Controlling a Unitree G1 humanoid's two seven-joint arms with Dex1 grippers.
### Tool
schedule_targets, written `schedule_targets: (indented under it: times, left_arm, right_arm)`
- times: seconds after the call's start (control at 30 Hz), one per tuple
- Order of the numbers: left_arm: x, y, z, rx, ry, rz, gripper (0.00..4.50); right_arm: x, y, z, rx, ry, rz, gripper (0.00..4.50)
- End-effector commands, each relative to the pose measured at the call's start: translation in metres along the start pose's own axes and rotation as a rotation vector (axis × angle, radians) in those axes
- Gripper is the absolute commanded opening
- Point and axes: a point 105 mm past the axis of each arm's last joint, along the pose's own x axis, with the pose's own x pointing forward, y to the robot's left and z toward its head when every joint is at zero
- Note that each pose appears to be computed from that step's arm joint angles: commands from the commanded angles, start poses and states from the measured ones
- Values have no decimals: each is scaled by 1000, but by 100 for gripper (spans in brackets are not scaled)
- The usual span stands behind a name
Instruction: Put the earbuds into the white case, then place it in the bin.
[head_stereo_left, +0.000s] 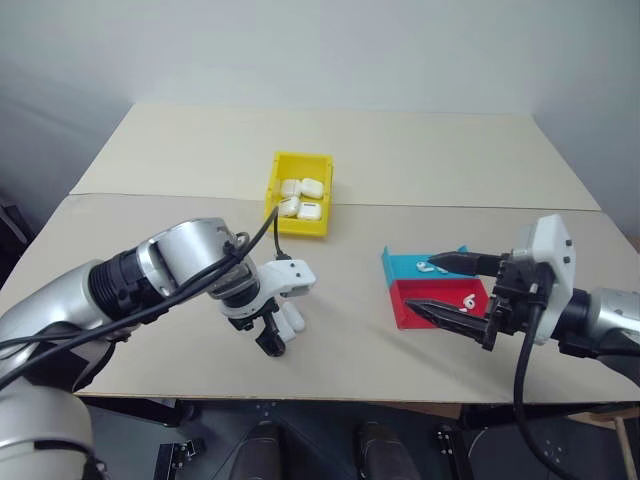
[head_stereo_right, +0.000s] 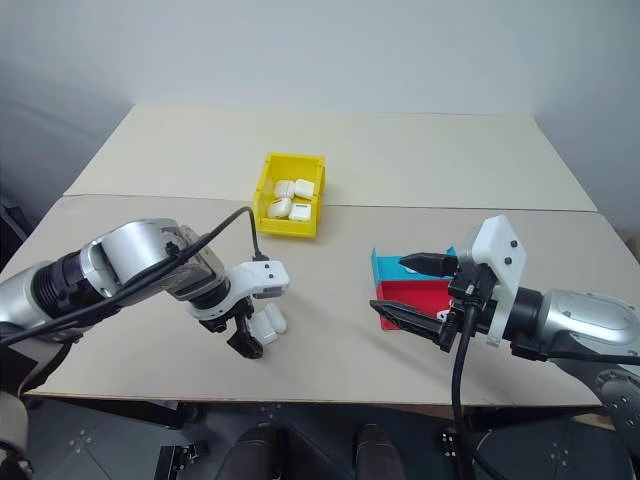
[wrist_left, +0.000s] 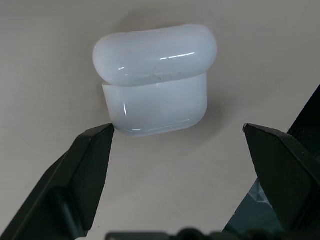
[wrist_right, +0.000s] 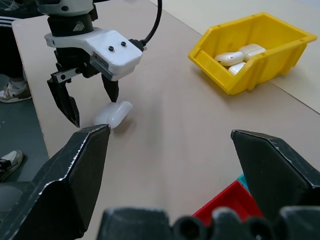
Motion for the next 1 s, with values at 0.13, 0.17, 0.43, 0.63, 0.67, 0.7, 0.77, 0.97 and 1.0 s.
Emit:
schedule_targets:
  times: [0.13, 0.17, 0.43, 0.63, 0.67, 0.7, 0.77, 0.97, 1.0]
  left_arm:
    - [-2, 4, 7, 5, -41, 65, 449]
    - [-2, 5, 8, 5, -44, 76, 449]
    - [-4, 4, 12, -1, -35, 53, 449]
    - [-3, 1, 15, 5, -43, 49, 449]
    - [-3, 2, 16, 4, -45, 50, 449]
    - [-3, 2, 17, 1, -47, 51, 449]
    - [-2, 3, 18, -2, -50, 55, 449]
    - [1, 0, 16, 17, -45, 68, 449]
    - [2, 1, 16, 10, -47, 72, 449]
  right_arm:
    - [-3, 5, 10, -37, -32, 4, 450]
    - [-3, 5, 10, -37, -32, 4, 450]
    - [-3, 5, 10, -34, -34, 3, 450]
    - [-3, 5, 10, -36, -33, 0, 450]
    - [-3, 5, 10, -36, -34, 0, 450]
    - [-3, 5, 10, -36, -34, -1, 450]
    - [-3, 5, 10, -35, -34, -1, 450]
    - [-3, 5, 10, -37, -34, -2, 450]
    - [-3, 5, 10, -37, -34, -2, 450]
